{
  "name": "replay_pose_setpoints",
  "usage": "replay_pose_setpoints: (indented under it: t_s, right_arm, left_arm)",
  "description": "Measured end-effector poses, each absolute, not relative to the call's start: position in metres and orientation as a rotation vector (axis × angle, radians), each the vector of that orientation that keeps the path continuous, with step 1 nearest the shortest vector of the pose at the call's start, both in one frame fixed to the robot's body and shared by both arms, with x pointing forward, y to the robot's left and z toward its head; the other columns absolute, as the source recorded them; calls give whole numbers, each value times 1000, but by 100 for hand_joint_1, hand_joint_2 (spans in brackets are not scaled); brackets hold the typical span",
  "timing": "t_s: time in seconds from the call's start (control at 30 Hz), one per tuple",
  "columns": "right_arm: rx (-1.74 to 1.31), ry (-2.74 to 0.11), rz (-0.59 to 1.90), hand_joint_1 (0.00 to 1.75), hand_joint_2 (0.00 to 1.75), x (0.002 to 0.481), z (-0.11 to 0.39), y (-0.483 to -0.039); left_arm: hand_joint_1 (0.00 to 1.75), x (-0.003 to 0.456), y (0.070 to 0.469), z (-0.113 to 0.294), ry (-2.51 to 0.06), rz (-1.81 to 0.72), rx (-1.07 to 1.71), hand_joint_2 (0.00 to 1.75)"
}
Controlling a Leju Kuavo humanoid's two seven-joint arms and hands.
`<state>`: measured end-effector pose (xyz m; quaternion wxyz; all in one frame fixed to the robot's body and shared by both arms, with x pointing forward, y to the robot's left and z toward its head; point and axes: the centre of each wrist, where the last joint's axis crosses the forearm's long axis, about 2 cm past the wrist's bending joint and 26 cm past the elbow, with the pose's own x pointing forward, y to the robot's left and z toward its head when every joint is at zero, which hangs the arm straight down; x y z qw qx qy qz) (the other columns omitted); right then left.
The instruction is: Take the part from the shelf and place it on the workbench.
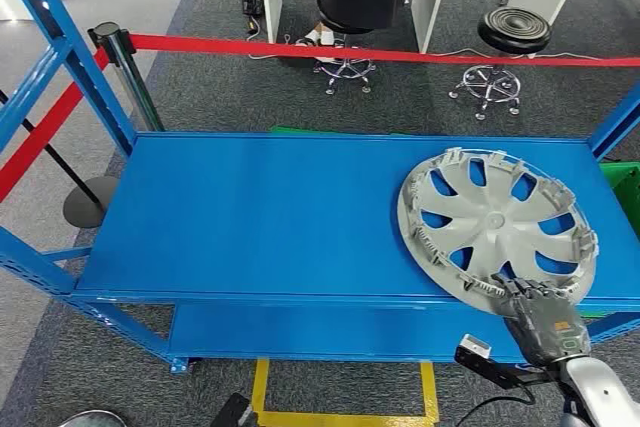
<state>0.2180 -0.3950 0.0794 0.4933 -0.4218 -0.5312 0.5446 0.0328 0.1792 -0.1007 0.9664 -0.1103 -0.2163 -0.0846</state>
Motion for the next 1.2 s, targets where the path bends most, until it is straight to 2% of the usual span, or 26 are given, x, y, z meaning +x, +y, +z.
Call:
replay_pose_setpoints:
  t_s: [0.37, 0.5, 0.63, 0.77, 1.03, 1.2]
  right_arm:
    - [-869, -1429, 1171, 175, 175, 212, 91, -389]
    - [-859, -1437, 1166, 175, 175, 210, 91, -387]
    - [-774, -1469, 1122, 175, 175, 211, 93, -386]
    - [-531, -1567, 984, 175, 175, 220, 97, -379]
    - [177, -1834, 406, 175, 175, 234, 119, -342]
    - [347, -1851, 117, 175, 175, 241, 128, -314]
  left_arm:
    - [0, 30, 184, -102, -566, -161, -199, 0]
    - [0, 30, 185, -102, -576, -152, -206, 175]
    - [0, 29, 184, -102, -650, -37, -272, 175]
    - [0, 29, 178, -101, -651, 27, -302, 175]
    - [0, 30, 172, -99, -585, 94, -277, 175]
    - [0, 30, 171, -99, -594, 136, -218, 175]
